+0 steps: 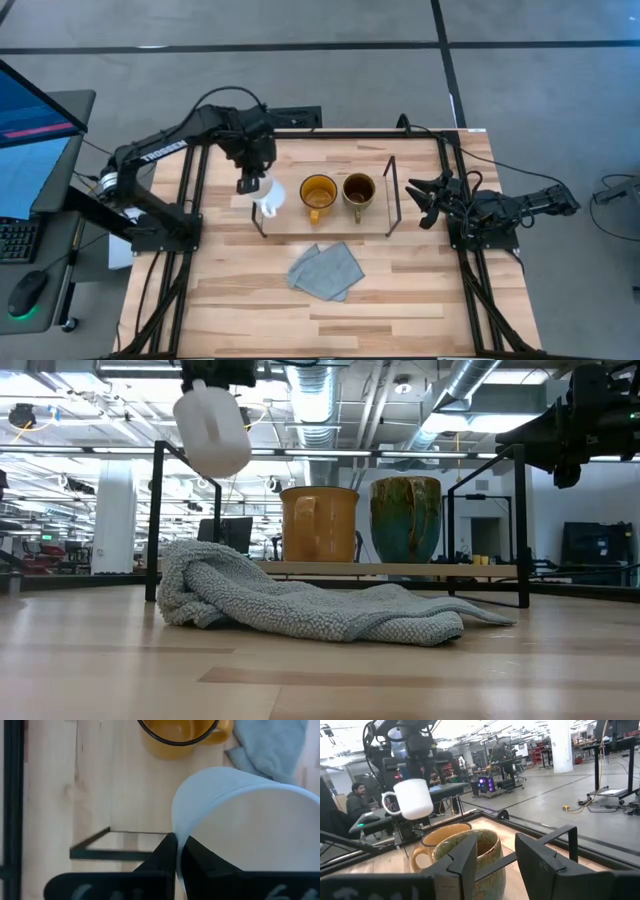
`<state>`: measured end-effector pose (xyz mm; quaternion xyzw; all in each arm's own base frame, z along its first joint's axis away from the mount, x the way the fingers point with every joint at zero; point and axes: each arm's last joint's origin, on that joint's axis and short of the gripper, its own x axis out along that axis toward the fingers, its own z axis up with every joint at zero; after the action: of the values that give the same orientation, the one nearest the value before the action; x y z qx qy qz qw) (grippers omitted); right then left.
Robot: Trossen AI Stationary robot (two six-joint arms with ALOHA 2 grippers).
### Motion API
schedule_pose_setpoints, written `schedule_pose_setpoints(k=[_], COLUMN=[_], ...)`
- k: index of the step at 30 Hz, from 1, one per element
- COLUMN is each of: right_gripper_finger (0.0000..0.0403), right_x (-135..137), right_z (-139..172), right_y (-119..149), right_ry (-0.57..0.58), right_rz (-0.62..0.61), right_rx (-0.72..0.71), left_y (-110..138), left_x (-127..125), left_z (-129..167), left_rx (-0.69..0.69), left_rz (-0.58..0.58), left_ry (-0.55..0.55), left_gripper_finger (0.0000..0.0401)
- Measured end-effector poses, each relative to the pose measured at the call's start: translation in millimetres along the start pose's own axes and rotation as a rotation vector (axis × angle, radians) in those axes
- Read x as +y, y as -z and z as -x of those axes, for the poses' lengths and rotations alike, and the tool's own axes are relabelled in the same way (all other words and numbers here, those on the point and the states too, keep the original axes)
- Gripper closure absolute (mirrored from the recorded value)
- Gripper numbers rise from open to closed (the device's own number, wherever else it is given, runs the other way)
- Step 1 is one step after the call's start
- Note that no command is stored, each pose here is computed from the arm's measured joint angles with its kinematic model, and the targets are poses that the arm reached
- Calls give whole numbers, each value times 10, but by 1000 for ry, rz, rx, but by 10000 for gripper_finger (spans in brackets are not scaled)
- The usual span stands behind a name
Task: Stack small to large cups/mugs on shelf
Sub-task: Put the white mug on the shelf
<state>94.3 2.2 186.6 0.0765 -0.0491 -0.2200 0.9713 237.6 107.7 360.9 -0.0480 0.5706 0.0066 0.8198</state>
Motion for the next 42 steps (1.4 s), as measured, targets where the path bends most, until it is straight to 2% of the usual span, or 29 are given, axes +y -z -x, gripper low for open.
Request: schedule_pose_setpoints(k=[13,26,36,42], right_gripper_finger=[249,249,249,249], right_x=[0,-1,-1,-2], right_z=[0,0,0,0], right_y=[0,6,10,17], right_ry=[0,1,1,2], right_rz=[0,4,6,11], right_rx=[0,5,8,14], left_y=[-198,-241,-306,-334], left_x=[173,193,187,213], left_z=[-370,-402,-583,-700], left_rx=[111,120,170,205], left_rz=[-42,-104,-104,-48], left_ry=[27,-29,-4,-6], left_gripper_finger=[401,401,401,401])
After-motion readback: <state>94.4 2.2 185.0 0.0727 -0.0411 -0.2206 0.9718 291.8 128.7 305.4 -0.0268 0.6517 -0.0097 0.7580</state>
